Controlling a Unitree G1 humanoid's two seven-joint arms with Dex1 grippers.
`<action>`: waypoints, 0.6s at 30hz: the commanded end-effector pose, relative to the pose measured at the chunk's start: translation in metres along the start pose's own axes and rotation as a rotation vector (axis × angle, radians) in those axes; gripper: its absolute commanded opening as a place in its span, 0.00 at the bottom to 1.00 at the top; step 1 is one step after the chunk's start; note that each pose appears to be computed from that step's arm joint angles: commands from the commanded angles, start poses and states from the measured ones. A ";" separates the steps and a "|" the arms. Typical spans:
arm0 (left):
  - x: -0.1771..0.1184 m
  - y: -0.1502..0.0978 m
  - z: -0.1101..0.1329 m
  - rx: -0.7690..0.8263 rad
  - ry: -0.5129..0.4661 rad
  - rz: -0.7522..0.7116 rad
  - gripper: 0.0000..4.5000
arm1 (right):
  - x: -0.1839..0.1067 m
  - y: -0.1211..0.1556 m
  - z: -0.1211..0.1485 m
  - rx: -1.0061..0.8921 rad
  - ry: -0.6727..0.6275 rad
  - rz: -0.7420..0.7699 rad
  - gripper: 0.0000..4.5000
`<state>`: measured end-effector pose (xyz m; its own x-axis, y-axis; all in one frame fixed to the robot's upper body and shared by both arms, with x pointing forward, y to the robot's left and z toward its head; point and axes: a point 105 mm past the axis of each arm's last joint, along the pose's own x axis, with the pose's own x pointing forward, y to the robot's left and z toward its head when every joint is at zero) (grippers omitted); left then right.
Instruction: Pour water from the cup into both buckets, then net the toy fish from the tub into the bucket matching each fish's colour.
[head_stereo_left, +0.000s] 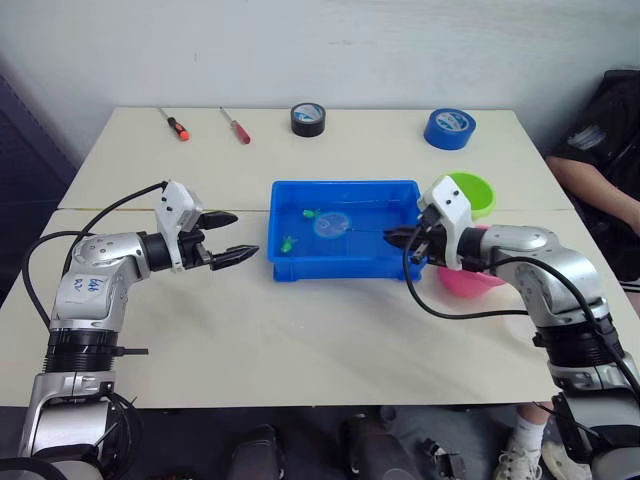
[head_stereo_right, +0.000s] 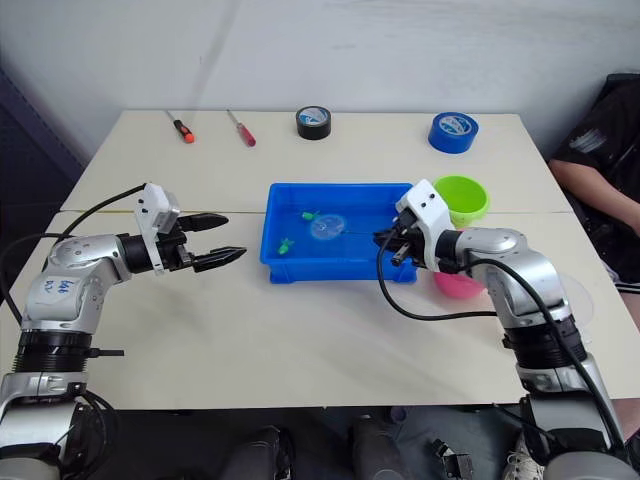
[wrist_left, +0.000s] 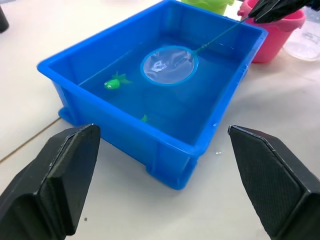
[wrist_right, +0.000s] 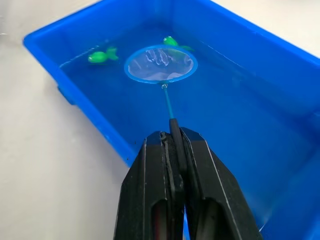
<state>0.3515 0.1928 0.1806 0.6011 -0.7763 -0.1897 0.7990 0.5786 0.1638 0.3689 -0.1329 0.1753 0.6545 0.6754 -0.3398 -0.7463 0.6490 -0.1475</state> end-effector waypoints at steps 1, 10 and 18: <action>-0.008 0.002 0.014 0.036 -0.035 0.025 0.99 | 0.011 -0.007 0.005 -0.064 0.003 -0.028 0.00; -0.016 0.004 0.017 0.048 -0.038 0.063 0.99 | 0.041 -0.011 0.008 -0.059 -0.014 -0.023 0.00; -0.016 0.003 0.018 0.049 -0.040 0.070 0.99 | 0.049 -0.004 0.028 -0.036 -0.113 -0.001 0.00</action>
<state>0.3473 0.2007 0.1864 0.6460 -0.7436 -0.1724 0.7628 0.6205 0.1816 0.4052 -0.0906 0.1609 0.6418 0.6987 -0.3159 -0.7614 0.6298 -0.1538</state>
